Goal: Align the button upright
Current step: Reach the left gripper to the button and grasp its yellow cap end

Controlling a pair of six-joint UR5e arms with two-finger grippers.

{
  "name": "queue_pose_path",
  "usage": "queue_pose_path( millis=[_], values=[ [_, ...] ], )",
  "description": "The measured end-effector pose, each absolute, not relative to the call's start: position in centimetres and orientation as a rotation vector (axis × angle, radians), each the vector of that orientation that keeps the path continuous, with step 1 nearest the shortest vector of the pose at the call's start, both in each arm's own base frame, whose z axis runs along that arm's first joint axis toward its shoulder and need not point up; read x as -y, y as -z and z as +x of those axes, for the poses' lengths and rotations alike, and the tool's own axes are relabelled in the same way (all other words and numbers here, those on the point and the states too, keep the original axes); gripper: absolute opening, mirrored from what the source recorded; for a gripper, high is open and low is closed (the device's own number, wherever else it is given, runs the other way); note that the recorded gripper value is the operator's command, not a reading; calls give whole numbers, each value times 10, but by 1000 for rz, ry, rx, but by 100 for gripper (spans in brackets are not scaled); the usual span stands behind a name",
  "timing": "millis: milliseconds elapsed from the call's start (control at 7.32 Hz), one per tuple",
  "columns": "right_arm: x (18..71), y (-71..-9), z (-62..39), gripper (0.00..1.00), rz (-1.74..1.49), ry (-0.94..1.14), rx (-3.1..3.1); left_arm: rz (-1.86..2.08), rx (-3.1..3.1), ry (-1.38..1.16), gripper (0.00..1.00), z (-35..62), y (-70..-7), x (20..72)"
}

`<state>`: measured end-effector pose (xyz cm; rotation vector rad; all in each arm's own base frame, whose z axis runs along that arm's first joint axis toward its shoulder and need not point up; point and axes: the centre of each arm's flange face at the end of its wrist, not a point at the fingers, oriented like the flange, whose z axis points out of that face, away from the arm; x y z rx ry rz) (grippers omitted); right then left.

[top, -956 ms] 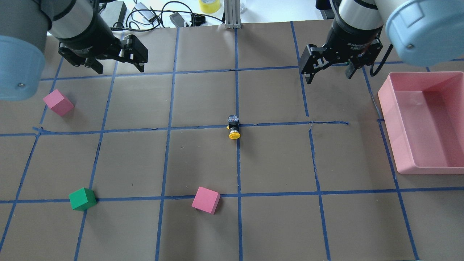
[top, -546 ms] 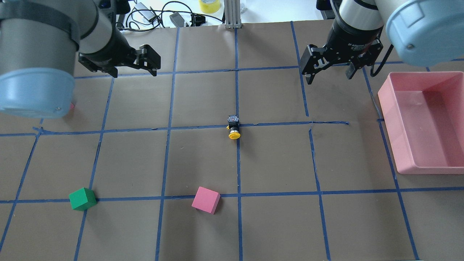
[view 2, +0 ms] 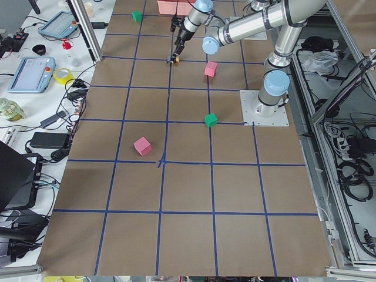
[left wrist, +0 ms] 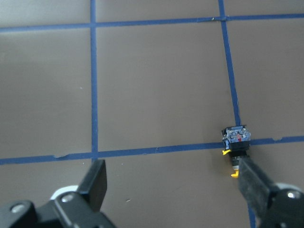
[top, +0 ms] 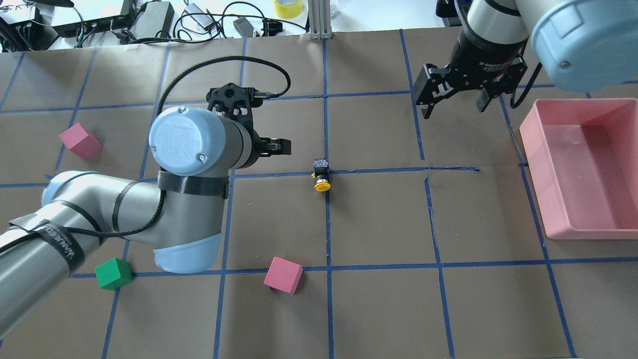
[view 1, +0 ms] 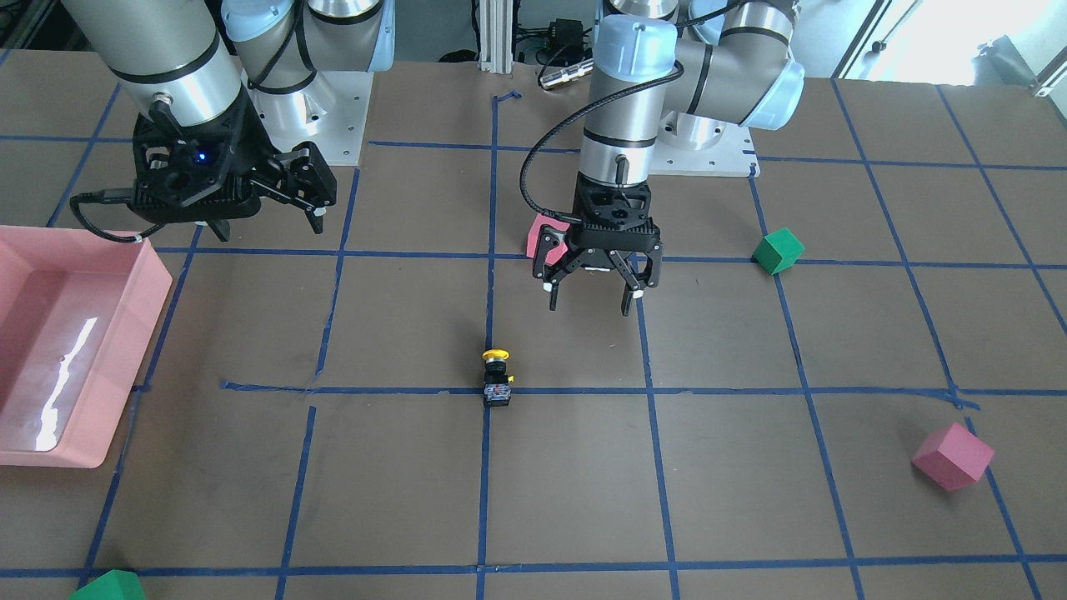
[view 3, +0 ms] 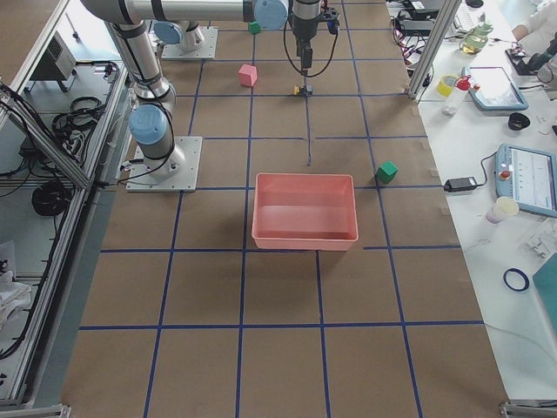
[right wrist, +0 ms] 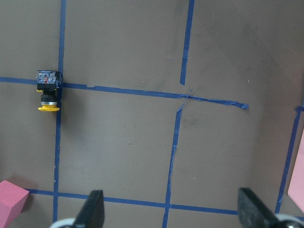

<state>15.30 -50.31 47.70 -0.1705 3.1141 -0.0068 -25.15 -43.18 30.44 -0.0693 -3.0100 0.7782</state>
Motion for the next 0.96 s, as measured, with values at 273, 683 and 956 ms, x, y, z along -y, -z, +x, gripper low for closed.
queue_pose_path(
  millis=[273, 683, 956],
  values=[
    [503, -477, 153, 100, -171, 9, -3114, -90, 3016, -835, 90, -286, -263, 422],
    [503, -477, 152, 100, -173, 10, -3115, -100, 2986, -970, 90, -325, -204, 416],
    [503, -477, 152, 100, -172, 8, -3114, -81, 2930, -1052, 90, -332, -171, 418]
  ],
)
